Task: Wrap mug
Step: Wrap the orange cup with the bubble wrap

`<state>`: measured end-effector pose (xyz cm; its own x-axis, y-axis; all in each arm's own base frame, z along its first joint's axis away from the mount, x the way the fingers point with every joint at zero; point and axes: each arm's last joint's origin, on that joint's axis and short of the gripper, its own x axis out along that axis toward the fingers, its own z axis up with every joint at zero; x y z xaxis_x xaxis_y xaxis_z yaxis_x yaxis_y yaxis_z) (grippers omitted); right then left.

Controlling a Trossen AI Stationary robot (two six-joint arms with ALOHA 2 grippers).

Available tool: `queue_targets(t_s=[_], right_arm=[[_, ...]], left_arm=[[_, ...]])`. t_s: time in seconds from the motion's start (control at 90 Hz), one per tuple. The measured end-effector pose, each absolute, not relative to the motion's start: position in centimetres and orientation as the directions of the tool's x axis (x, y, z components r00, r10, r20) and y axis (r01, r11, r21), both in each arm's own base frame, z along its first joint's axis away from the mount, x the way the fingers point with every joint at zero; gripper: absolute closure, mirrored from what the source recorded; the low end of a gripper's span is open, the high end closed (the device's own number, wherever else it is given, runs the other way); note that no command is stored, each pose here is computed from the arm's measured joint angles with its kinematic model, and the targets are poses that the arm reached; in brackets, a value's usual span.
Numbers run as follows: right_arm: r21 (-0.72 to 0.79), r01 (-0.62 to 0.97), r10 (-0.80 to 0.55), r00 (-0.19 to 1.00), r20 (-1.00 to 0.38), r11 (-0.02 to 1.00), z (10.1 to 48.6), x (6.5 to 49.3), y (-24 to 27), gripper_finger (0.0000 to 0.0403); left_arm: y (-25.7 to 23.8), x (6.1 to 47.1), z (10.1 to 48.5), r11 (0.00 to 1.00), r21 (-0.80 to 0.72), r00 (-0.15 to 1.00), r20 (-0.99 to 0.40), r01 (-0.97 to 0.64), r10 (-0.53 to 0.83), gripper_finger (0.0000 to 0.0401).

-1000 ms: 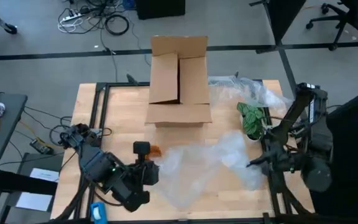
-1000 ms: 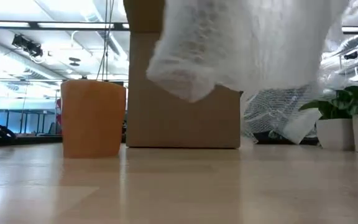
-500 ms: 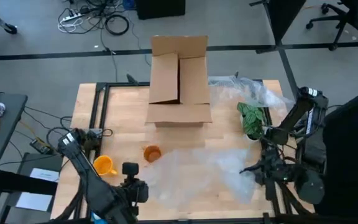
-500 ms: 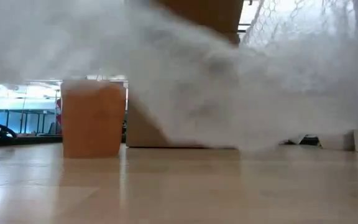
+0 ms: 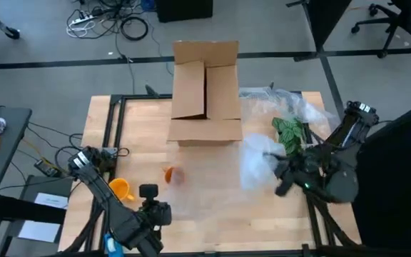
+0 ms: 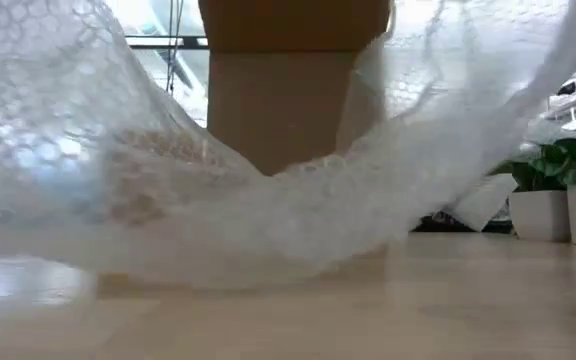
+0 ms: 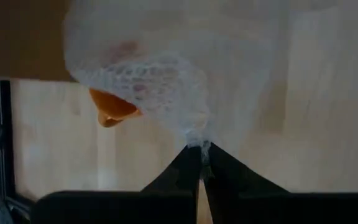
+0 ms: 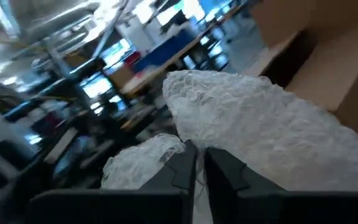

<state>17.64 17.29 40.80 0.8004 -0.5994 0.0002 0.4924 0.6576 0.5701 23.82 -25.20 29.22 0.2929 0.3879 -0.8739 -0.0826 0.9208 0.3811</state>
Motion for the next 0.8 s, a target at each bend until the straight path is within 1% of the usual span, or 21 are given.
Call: queue_targets(t_s=[0.122,0.211,0.3,0.389,0.5,0.578,0.667,0.8], right_arm=[[0.507,0.474,-0.56,0.828,0.021,0.72,42.1,18.4,15.6,0.0401],[0.46,0.489,-0.568,0.822,0.042,0.741,43.2,18.5,14.3,0.0402],[0.362,0.541,-0.595,0.802,0.052,0.76,44.1,17.9,12.9,0.0402],[0.258,0.613,-0.642,0.765,0.042,0.747,44.9,16.8,11.7,0.0402],[0.162,0.705,-0.715,0.7,0.002,0.691,45.3,15.6,11.1,0.0402],[0.081,0.699,-0.701,0.713,0.0,0.711,45.2,15.0,11.1,0.0401],[0.06,0.669,-0.67,0.742,0.0,0.741,45.2,14.4,11.6,0.0395],[0.036,0.637,-0.638,0.77,0.0,0.77,45.0,13.8,12.1,0.0361]], left_arm=[[-25.3,23.5,28.7,0.913,0.399,0.292,-0.866,-0.089,0.407,0.0401],[-25.5,23.1,28.0,0.906,0.414,0.283,-0.862,-0.085,0.42,0.0401],[-25.6,22.5,27.2,0.898,0.433,0.266,-0.859,-0.075,0.437,0.0401],[-25.9,21.9,26.7,0.899,0.43,0.245,-0.866,-0.079,0.436,0.0401],[-26.4,21.1,26.5,0.905,0.414,0.238,-0.873,-0.096,0.425,0.0401],[-27.0,20.4,26.5,0.908,0.402,0.249,-0.874,-0.114,0.418,0.0401],[-27.9,19.2,26.5,0.914,0.386,0.266,-0.874,-0.129,0.407,0.0401],[-29.2,17.0,26.5,0.922,0.345,0.289,-0.877,-0.175,0.383,0.0401]])
